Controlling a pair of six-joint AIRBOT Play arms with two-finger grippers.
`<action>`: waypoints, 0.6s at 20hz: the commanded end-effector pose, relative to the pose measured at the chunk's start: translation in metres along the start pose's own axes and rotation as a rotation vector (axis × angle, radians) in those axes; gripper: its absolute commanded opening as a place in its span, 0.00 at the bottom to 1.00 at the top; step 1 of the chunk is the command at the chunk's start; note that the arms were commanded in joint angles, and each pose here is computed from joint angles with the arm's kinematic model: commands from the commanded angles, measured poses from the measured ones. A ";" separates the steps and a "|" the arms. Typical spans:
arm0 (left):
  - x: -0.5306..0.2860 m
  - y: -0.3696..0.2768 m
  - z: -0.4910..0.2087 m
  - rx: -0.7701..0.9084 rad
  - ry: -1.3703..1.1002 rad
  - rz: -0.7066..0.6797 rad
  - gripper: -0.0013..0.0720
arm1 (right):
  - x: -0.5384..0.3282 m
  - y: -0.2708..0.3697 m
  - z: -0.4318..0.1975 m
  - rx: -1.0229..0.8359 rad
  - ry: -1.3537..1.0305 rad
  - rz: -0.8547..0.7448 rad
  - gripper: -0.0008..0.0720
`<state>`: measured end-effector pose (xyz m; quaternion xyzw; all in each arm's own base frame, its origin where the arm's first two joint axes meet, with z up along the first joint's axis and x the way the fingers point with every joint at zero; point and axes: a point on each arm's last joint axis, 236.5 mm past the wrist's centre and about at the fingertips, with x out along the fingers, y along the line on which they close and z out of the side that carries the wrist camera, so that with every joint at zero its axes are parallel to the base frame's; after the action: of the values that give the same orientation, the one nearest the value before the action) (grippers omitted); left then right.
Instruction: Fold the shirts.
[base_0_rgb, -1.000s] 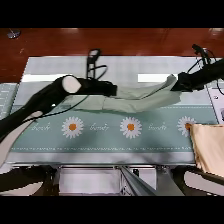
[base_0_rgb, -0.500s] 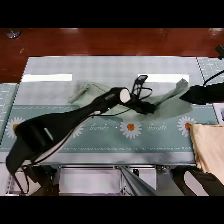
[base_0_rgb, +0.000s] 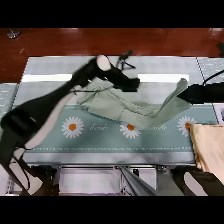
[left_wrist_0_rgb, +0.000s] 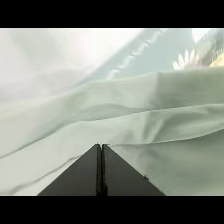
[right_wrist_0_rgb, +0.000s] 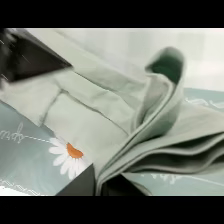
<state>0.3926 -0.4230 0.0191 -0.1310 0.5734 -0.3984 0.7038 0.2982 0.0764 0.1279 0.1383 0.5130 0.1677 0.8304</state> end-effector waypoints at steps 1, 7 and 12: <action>-0.118 0.073 0.006 0.010 0.000 0.181 0.06 | 0.020 0.030 0.014 -0.026 -0.006 0.051 0.04; -0.285 0.140 -0.060 -0.130 -0.288 0.414 0.07 | 0.098 0.132 0.050 -0.156 0.099 0.214 0.04; -0.294 0.139 -0.154 -0.242 -0.456 0.451 0.07 | 0.183 0.213 0.064 -0.222 0.181 0.324 0.04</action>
<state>0.3410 -0.1039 0.1056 -0.1389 0.4869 -0.1668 0.8461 0.3899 0.2836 0.1108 0.1102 0.5308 0.3345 0.7709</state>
